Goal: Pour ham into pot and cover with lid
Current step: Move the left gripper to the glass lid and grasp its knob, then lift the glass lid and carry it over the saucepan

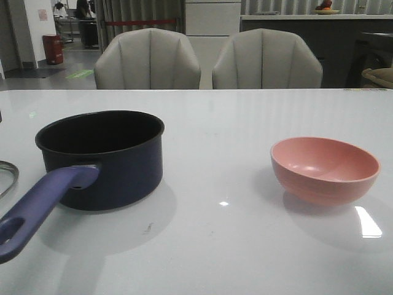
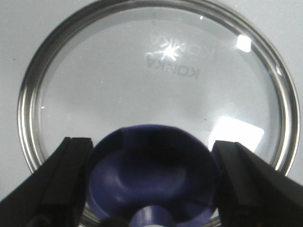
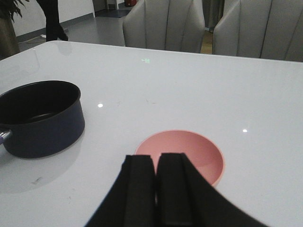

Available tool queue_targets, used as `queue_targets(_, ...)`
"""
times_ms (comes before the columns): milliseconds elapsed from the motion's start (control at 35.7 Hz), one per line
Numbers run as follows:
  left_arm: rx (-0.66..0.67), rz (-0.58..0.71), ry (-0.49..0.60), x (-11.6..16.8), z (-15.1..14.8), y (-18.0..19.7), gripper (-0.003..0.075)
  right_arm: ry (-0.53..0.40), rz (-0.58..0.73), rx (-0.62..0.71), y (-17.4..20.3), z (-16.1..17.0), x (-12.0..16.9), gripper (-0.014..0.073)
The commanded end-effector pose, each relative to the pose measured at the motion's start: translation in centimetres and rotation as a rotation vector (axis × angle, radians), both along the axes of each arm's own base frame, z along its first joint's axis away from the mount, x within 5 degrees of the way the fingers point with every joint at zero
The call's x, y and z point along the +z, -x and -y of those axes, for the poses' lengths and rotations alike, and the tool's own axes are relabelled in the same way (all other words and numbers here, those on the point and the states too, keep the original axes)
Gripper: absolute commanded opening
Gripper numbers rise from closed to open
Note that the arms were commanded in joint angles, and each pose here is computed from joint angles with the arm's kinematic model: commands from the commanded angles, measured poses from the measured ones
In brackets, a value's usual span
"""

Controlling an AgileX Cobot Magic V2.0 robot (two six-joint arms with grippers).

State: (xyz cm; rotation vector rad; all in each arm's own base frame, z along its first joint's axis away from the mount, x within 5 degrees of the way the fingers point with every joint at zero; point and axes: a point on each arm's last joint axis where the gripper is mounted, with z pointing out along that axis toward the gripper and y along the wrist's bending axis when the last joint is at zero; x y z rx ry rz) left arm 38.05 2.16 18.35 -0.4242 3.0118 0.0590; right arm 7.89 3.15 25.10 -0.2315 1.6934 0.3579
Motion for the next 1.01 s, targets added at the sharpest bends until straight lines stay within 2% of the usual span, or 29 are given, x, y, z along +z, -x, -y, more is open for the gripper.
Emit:
queue_targets(0, -0.006, 0.096, -0.01, 3.2, -0.1, -0.7, 0.0291, -0.018, 0.082, -0.034, -0.2, 0.3, 1.5, 0.016)
queue_targets(140, -0.02, 0.164, -0.015, 6.3, -0.1, -1.2, 0.0291, -0.018, 0.082, -0.034, -0.2, 0.3, 1.5, 0.016)
queue_targets(280, -0.046, 0.307, -0.028, 11.3, 0.1, -1.3, 0.0291, -0.018, 0.082, -0.034, -0.2, 0.3, 1.5, 0.016)
queue_targets(393, -0.144, 0.376, -0.017, 14.7, 2.0, -1.3, 0.0291, -0.018, 0.082, -0.034, -0.2, 0.3, 1.5, 0.016)
queue_targets(505, -0.281, 0.386, -0.001, 16.9, 5.7, -0.9, 0.0291, -0.018, 0.082, -0.034, -0.2, 0.3, 1.5, 0.016)
queue_targets(645, -0.435, 0.409, 0.021, 17.7, 11.2, 0.0, 0.0291, -0.018, 0.082, -0.034, -0.2, 0.3, 1.5, 0.016)
queue_targets(757, -0.546, 0.397, 0.03, 16.9, 14.7, 0.4, 0.0291, -0.018, 0.082, -0.034, -0.2, 0.3, 1.5, 0.016)
queue_targets(841, -0.588, 0.357, 0.035, 15.9, 16.4, 0.7, 0.0291, -0.018, 0.082, -0.034, -0.2, 0.3, 1.5, 0.016)
queue_targets(981, -0.618, 0.256, 0.034, 14.1, 17.6, 0.8, 0.0291, -0.018, 0.082, -0.034, -0.2, 0.3, 1.5, 0.016)
